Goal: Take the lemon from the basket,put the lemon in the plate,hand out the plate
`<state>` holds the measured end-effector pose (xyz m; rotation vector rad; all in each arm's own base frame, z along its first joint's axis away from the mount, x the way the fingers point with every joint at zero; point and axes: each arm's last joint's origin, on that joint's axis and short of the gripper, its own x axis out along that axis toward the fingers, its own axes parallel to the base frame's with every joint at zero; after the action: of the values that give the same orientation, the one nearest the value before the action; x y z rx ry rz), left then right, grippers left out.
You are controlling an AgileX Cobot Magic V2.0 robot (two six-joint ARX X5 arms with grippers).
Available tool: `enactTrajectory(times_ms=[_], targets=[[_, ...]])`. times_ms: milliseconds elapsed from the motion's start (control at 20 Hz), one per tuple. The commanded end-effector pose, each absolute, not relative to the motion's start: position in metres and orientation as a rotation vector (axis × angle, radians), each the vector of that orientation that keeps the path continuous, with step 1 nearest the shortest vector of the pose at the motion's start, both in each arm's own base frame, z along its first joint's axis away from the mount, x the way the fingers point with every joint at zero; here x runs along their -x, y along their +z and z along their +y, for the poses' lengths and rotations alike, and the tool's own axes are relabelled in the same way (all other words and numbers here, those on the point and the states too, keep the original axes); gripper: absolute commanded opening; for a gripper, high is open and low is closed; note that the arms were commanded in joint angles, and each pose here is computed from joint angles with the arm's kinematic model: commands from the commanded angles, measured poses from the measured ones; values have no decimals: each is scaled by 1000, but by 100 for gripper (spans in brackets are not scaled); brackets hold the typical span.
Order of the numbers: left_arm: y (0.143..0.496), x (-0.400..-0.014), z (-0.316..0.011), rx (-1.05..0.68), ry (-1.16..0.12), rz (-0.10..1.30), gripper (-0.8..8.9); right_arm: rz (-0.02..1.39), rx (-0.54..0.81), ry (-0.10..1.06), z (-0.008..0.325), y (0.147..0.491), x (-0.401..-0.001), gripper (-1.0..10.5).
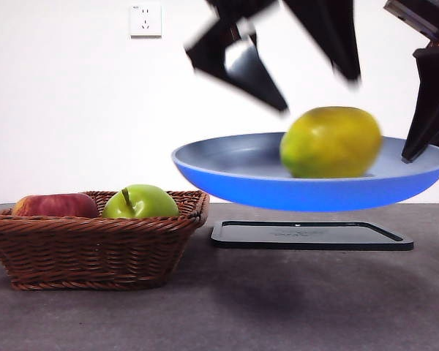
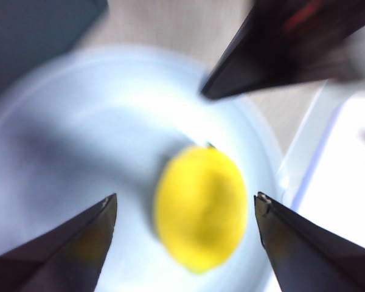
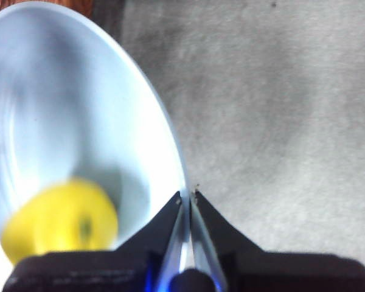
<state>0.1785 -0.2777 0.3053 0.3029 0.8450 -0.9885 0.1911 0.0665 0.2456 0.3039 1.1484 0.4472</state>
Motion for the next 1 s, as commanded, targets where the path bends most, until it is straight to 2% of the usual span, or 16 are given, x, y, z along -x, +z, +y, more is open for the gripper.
enactTrajectory(times_ms=[50,350,650,850,1000], targets=[[330,-171,-262,-281,-988,786,389,1143,-350,416,64,244,-201,3],[384,-151,-187,-294,-756,630,387,1150,-394,348,53,241,-232,3],[411,-124,-116,-283,-566,570,387,1103,-479,337,35,253,-290,3],[421,-105,-87,-252,-494,514,387,1102,-497,309,30,250,-337,3],[423,-98,-79,-249,-485,501,387,1142,-511,287,30,230,-369,3]])
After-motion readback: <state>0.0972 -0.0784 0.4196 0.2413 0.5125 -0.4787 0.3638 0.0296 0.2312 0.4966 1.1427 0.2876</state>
